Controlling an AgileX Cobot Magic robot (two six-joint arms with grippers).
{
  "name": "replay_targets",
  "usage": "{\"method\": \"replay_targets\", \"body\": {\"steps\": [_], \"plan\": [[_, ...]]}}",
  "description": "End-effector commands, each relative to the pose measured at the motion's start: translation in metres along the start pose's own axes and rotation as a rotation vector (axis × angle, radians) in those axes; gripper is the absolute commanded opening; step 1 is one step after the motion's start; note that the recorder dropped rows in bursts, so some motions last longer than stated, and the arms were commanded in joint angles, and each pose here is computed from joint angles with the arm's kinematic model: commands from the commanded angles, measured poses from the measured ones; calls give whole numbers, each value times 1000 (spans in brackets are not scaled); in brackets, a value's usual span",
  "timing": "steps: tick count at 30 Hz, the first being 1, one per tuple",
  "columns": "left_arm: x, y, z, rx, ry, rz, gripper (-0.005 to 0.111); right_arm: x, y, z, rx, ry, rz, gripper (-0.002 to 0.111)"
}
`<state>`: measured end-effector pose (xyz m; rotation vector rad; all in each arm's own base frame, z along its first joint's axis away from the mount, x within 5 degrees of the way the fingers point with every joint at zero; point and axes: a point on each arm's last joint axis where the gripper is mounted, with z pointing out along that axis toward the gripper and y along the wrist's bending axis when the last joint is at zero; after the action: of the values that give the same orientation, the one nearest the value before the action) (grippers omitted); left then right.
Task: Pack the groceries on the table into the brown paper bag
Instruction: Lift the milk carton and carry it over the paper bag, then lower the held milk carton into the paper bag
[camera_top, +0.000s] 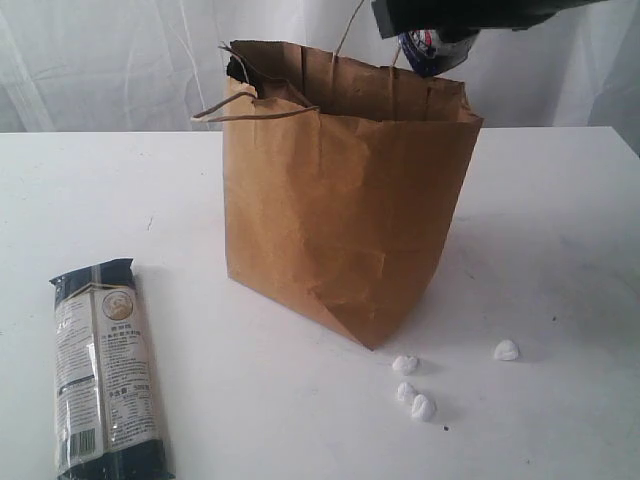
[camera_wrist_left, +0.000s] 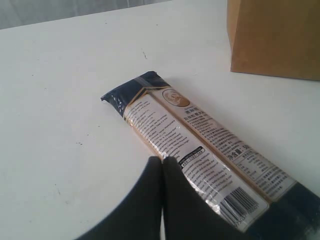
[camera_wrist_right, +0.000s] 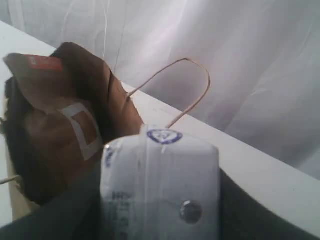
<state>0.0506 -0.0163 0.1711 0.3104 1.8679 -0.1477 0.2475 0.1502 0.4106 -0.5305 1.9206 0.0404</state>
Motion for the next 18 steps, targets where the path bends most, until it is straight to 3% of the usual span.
{"method": "replay_targets", "body": {"steps": [1, 15, 18], "plan": [[1, 0, 0, 1, -1, -3, 0, -2, 8, 26, -32, 5, -30, 0], [1, 0, 0, 1, -1, -3, 0, 21, 10, 70, -30, 148, 10, 0], [1, 0, 0, 1, -1, -3, 0, 23, 13, 70, -57, 169, 71, 10]]}}
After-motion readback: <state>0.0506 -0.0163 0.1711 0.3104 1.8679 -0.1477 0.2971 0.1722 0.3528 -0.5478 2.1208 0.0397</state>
